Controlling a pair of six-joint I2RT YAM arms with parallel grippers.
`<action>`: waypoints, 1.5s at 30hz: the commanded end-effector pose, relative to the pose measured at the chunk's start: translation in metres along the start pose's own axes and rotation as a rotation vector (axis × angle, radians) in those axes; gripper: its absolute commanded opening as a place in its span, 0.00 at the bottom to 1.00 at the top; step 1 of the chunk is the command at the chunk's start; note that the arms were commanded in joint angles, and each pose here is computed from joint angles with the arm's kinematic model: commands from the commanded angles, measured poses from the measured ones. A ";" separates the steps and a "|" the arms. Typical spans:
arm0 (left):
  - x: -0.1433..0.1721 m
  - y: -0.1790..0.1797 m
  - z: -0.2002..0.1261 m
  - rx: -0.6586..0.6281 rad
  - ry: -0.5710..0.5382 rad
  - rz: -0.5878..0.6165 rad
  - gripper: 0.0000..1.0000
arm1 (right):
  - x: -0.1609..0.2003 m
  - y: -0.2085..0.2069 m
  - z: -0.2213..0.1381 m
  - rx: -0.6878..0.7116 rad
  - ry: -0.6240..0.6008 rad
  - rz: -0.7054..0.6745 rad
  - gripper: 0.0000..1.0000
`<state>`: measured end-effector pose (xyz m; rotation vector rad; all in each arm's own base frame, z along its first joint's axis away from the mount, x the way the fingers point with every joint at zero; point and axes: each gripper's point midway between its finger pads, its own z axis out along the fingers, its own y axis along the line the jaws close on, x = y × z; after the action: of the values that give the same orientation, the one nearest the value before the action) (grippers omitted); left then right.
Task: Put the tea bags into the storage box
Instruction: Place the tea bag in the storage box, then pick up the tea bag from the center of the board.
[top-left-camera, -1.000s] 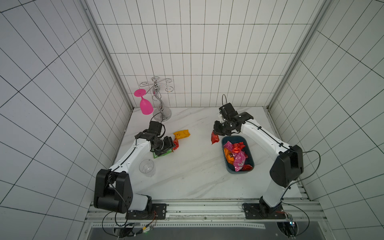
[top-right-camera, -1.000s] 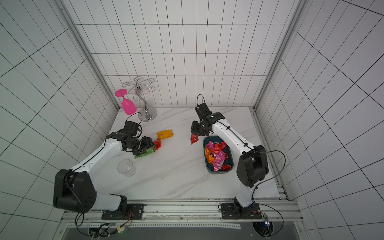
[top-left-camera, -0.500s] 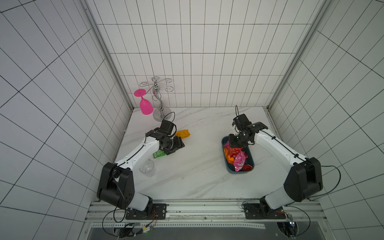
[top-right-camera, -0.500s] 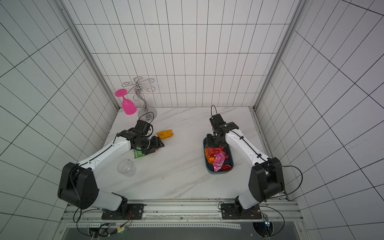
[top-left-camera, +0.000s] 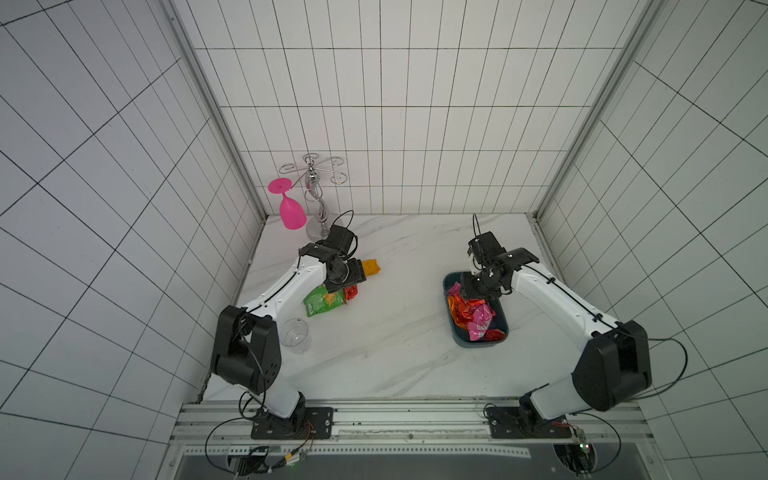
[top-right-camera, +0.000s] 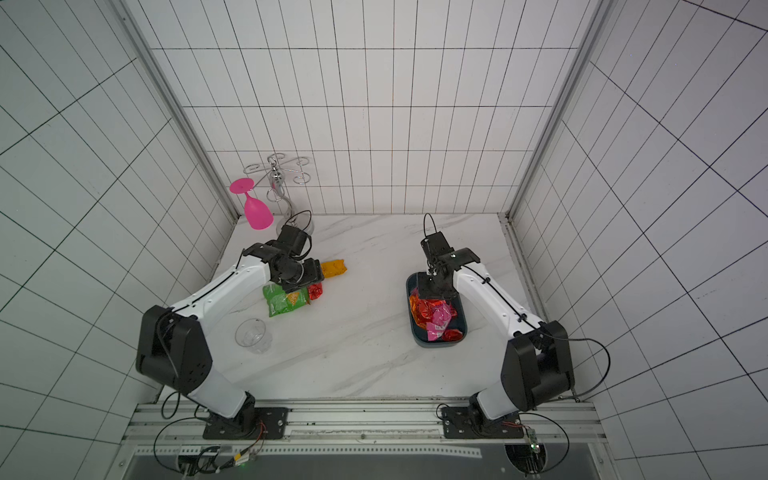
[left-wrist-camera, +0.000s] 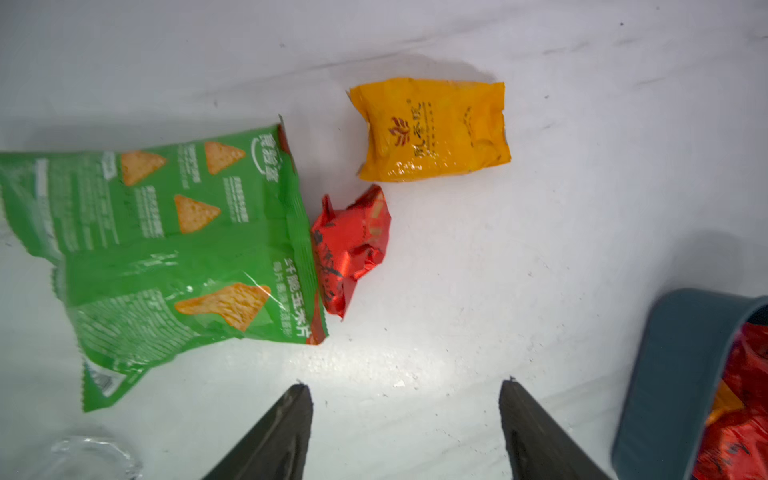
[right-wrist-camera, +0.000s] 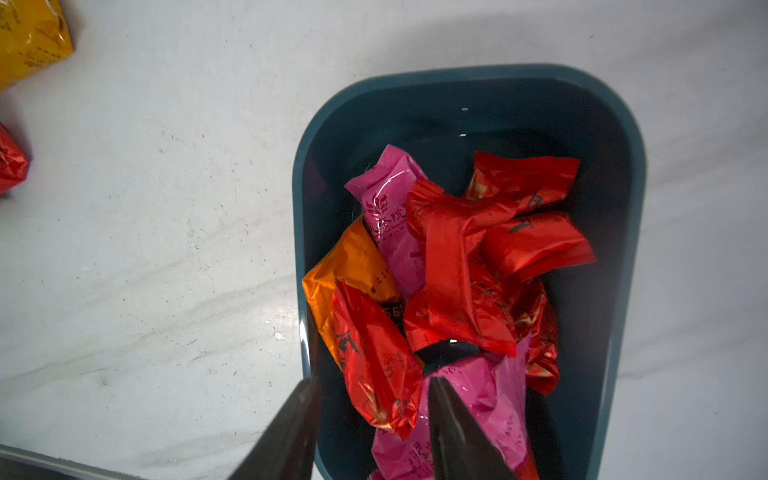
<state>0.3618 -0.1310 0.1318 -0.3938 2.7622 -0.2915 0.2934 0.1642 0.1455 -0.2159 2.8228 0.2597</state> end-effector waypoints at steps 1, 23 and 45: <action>-0.016 0.028 0.007 -0.208 -0.029 0.074 0.75 | -0.023 0.007 -0.030 -0.008 -0.096 0.029 0.47; -0.005 0.017 0.081 -0.258 0.083 0.174 0.68 | -0.013 0.002 -0.049 -0.017 -0.141 0.098 0.47; 0.001 0.008 0.099 -0.196 0.115 0.175 0.31 | -0.010 -0.006 -0.058 0.015 -0.152 0.105 0.46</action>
<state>0.3871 -0.1332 0.0344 -0.1910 2.9463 0.0428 0.2932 0.1540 0.1996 -0.0580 2.6888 0.2915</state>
